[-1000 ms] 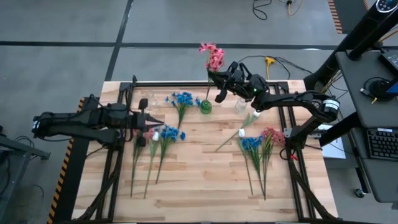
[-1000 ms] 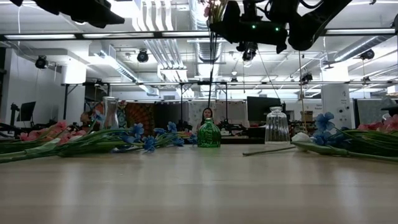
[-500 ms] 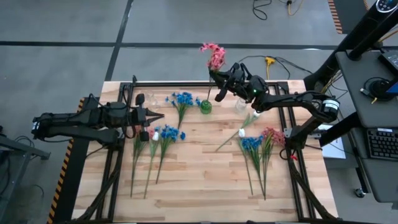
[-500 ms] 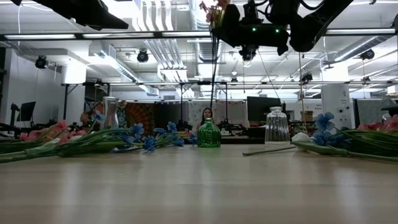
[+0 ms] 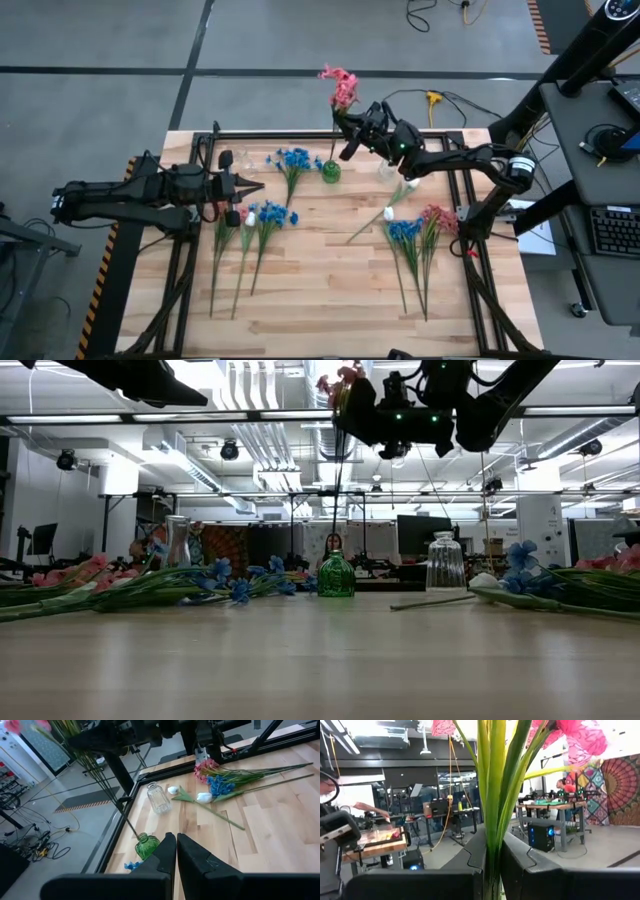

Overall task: Sort flowers into vase by color
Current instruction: Put the middle pink flowers into the green vase

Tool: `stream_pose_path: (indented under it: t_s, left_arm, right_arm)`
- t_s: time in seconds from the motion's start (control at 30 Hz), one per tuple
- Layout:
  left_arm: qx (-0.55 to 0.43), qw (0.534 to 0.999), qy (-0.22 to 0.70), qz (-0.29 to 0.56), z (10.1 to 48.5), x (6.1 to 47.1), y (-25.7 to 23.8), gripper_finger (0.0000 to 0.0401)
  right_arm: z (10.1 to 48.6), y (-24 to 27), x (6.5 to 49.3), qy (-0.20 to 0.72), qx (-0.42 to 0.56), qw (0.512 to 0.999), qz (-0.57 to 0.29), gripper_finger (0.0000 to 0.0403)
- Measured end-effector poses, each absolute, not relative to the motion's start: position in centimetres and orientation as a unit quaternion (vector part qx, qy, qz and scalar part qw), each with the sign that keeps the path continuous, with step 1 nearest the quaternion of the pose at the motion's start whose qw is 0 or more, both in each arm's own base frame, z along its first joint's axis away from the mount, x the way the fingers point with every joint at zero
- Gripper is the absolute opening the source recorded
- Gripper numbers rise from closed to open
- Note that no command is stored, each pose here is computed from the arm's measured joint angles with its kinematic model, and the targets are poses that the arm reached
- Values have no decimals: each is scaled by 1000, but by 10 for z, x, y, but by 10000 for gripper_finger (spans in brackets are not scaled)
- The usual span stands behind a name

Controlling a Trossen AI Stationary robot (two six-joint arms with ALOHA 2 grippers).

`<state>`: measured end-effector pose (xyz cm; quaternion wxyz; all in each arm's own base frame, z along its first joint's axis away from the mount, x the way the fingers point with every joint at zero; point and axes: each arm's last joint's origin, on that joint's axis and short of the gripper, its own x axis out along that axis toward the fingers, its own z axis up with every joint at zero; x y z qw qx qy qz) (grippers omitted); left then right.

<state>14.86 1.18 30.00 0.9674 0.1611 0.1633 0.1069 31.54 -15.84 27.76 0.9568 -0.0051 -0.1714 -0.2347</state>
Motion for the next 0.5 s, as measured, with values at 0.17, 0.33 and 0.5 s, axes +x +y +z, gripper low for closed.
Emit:
stream_pose_path:
  t_s: [0.17,0.33,0.5]
  left_arm:
    - [163,967,166,106,300,149,12,0]
    - [163,967,166,106,299,149,12,0]
    - [163,967,166,106,300,149,12,0]
  right_arm:
    - [278,-158,316,-161,-5,958,-236,28]
    - [275,-159,317,-141,-4,961,-237,28]
    - [274,-159,317,-133,-8,962,-238,28]
